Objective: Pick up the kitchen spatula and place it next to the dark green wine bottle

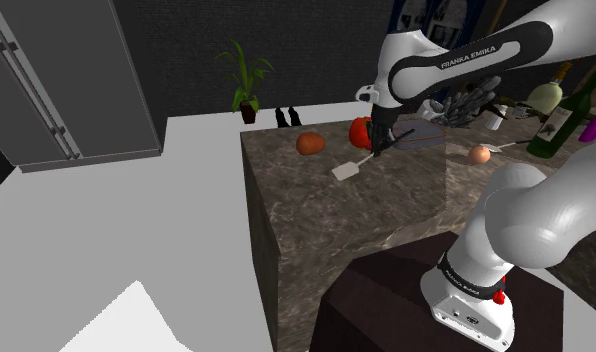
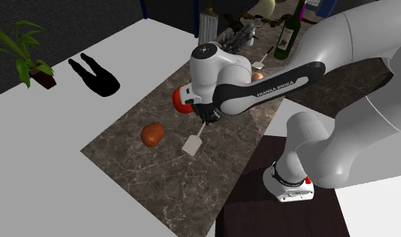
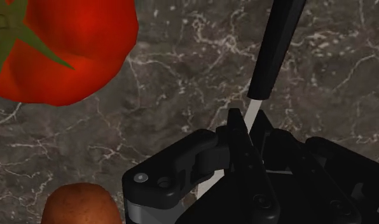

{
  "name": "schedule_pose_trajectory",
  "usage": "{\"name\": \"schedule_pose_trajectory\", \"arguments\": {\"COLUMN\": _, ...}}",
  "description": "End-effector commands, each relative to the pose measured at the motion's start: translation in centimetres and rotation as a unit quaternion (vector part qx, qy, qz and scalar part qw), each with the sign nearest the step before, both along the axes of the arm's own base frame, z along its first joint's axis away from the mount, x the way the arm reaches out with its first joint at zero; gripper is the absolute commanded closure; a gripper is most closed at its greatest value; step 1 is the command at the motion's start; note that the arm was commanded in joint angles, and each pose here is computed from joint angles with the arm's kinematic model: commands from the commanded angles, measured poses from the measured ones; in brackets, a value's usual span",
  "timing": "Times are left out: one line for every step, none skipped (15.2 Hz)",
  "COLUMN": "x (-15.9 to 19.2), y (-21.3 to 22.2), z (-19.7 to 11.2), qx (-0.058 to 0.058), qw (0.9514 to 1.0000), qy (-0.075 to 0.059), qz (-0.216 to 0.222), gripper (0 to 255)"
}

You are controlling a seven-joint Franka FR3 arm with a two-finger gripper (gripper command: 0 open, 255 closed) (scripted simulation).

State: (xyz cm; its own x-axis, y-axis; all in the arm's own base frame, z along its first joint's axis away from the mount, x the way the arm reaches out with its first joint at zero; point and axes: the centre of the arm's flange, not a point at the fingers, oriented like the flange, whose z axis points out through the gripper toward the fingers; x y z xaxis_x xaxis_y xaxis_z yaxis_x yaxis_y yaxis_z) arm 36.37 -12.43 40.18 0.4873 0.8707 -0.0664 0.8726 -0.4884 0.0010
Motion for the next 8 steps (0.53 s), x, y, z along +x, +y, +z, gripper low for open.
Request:
{"name": "schedule_pose_trajectory", "arguments": {"x": 0.1, "y": 0.0, "z": 1.1, "qx": 0.0, "qw": 1.0, "qy": 0.0, "qz": 0.0, "gripper": 255}}
{"name": "schedule_pose_trajectory", "arguments": {"x": 0.1, "y": 0.0, "z": 1.6, "qx": 0.0, "qw": 1.0, "qy": 0.0, "qz": 0.0, "gripper": 255}}
{"name": "schedule_pose_trajectory", "arguments": {"x": 0.1, "y": 0.0, "z": 2.1, "qx": 0.0, "qw": 1.0, "qy": 0.0, "qz": 0.0, "gripper": 255}}
{"name": "schedule_pose_trajectory", "arguments": {"x": 0.1, "y": 0.0, "z": 2.6, "qx": 0.0, "qw": 1.0, "qy": 0.0, "qz": 0.0, "gripper": 255}}
{"name": "schedule_pose_trajectory", "arguments": {"x": 0.1, "y": 0.0, "z": 3.2, "qx": 0.0, "qw": 1.0, "qy": 0.0, "qz": 0.0, "gripper": 255}}
{"name": "schedule_pose_trajectory", "arguments": {"x": 0.1, "y": 0.0, "z": 3.7, "qx": 0.0, "qw": 1.0, "qy": 0.0, "qz": 0.0, "gripper": 255}}
{"name": "schedule_pose_trajectory", "arguments": {"x": 0.1, "y": 0.0, "z": 4.2, "qx": 0.0, "qw": 1.0, "qy": 0.0, "qz": 0.0, "gripper": 255}}
{"name": "schedule_pose_trajectory", "arguments": {"x": 0.1, "y": 0.0, "z": 4.8, "qx": 0.0, "qw": 1.0, "qy": 0.0, "qz": 0.0, "gripper": 255}}
